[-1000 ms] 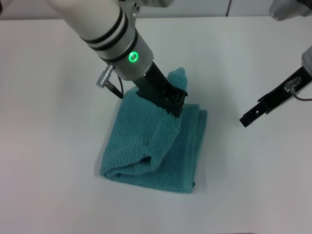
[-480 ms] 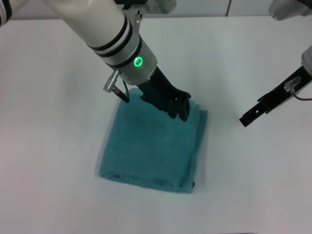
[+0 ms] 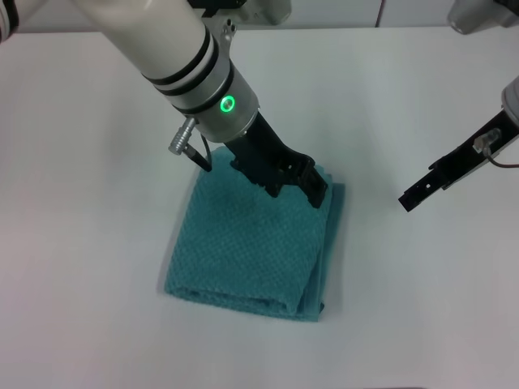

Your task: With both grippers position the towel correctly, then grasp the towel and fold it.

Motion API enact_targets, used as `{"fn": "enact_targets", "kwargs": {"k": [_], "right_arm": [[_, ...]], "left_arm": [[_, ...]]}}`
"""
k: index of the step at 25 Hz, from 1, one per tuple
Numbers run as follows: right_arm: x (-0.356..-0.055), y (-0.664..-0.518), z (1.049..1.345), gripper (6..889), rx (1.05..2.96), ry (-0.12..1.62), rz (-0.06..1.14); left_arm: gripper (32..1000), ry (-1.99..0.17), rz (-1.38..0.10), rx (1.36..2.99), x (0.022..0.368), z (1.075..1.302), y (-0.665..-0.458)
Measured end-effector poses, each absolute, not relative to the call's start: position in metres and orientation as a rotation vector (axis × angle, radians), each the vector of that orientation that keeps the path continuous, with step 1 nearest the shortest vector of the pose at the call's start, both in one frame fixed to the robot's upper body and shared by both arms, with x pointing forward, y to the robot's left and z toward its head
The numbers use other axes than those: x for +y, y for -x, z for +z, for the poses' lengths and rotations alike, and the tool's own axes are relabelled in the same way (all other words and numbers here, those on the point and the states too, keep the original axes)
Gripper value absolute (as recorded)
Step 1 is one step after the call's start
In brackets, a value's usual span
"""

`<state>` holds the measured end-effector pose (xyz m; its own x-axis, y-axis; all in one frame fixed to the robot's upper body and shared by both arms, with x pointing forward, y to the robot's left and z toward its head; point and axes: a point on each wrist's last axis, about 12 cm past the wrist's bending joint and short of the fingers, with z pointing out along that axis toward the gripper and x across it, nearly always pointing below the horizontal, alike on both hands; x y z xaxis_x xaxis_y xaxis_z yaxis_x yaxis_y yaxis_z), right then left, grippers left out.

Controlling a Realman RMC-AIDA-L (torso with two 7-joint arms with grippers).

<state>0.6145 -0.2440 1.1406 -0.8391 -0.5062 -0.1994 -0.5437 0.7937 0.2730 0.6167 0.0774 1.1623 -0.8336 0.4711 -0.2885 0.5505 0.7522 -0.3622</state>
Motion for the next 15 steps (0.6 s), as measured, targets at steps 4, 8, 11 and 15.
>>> {"fn": "enact_targets", "kwargs": {"k": [4, 8, 11, 15], "right_arm": [[-0.2441, -0.6144, 1.1406, 854, 2.865, 0.841, 0.489], [-0.2441, -0.6144, 1.1405, 854, 2.865, 0.840, 0.490], [-0.2443, -0.6142, 1.1403, 854, 2.866, 0.840, 0.490], [-0.2444, -0.6141, 1.1402, 854, 2.866, 0.839, 0.490]], "left_arm": [[730, -0.811, -0.647, 2.780, 0.0798, 1.1629, -0.6173], [793, -0.810, -0.647, 2.785, 0.0812, 1.1641, -0.6176], [840, -0.807, -0.643, 2.788, 0.0820, 1.1642, -0.6178], [854, -0.814, -0.614, 2.800, 0.0844, 1.1634, -0.6179]]}}
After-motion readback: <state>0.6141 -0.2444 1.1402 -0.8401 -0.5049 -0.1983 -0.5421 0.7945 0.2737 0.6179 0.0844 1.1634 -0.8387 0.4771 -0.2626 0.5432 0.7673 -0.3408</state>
